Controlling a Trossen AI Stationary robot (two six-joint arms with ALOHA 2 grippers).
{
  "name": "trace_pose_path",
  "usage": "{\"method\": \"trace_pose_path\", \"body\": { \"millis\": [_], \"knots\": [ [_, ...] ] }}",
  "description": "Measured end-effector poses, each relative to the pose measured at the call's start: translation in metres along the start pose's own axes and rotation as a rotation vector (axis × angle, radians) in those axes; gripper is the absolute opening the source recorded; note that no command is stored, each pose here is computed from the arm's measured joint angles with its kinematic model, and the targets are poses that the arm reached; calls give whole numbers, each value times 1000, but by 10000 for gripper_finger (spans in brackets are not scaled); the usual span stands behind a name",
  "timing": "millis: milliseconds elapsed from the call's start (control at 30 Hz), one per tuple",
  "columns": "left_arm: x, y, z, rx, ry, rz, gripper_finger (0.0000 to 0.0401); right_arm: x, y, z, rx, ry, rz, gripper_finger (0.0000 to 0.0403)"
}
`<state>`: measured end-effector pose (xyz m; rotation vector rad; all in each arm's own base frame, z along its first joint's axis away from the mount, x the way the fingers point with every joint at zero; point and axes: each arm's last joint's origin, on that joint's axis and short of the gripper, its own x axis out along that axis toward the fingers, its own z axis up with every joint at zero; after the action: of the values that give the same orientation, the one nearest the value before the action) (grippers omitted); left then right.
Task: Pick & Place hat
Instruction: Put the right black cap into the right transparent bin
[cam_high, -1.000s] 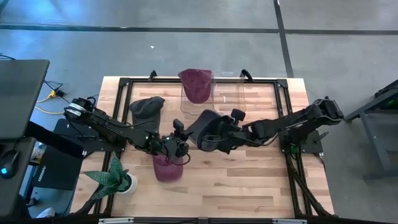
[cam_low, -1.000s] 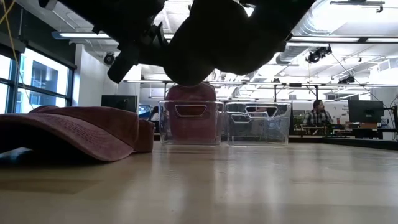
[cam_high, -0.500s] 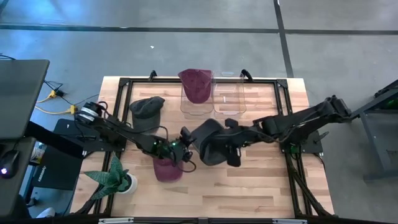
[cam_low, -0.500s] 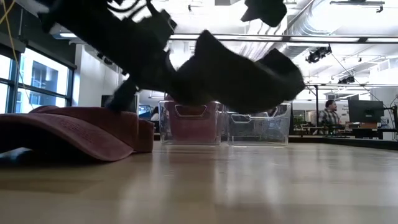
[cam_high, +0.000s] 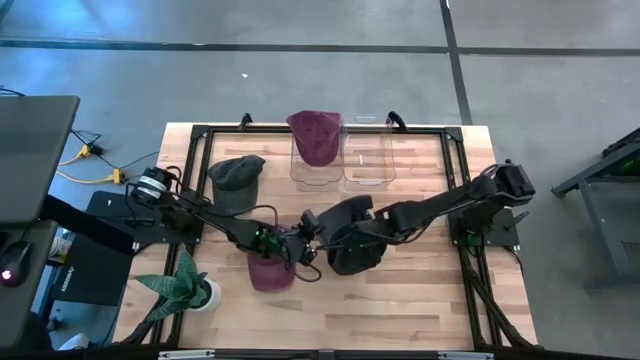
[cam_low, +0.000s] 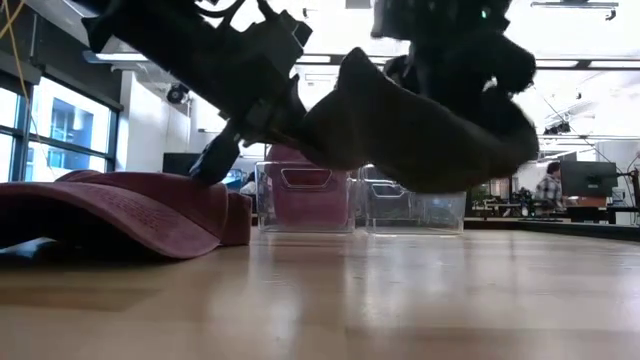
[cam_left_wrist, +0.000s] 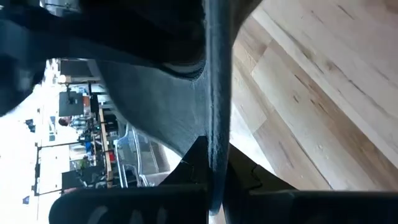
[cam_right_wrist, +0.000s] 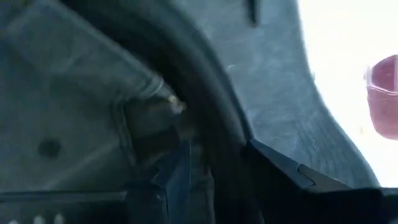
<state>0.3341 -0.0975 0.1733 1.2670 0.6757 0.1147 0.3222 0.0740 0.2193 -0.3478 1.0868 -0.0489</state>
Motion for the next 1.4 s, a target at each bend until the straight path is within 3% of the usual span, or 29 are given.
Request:
{"method": "trace_pose_path", "body": {
  "millis": [233, 433, 600, 700, 900, 1000, 1200, 1400],
  "knots": [
    [1, 0, 0, -7, 1, -4, 2, 18, 10, -6, -208, 112, -177, 136],
    [0, -2, -1, -37, 7, -27, 2, 11, 31, -7, -363, 104, -161, 120],
    [0, -2, -1, -68, 17, -20, 2, 6, 39, -10, -263, 107, -166, 128],
    [0, -2, -1, -82, 16, -20, 2, 6, 34, -16, -194, 156, -238, 137],
    [0, -1, -2, -93, 22, -14, 2, 6, 27, -22, -173, 214, -289, 136],
    [0, -1, -2, -95, 22, -14, 2, 8, 24, -21, -166, 211, -292, 112],
    [0, -2, -2, -91, 19, -20, 2, 8, 25, -19, -171, 196, -290, 12],
    [0, -1, -1, -93, 19, -17, 2, -16, 21, -7, -68, 91, -370, 30]
  ]
}}
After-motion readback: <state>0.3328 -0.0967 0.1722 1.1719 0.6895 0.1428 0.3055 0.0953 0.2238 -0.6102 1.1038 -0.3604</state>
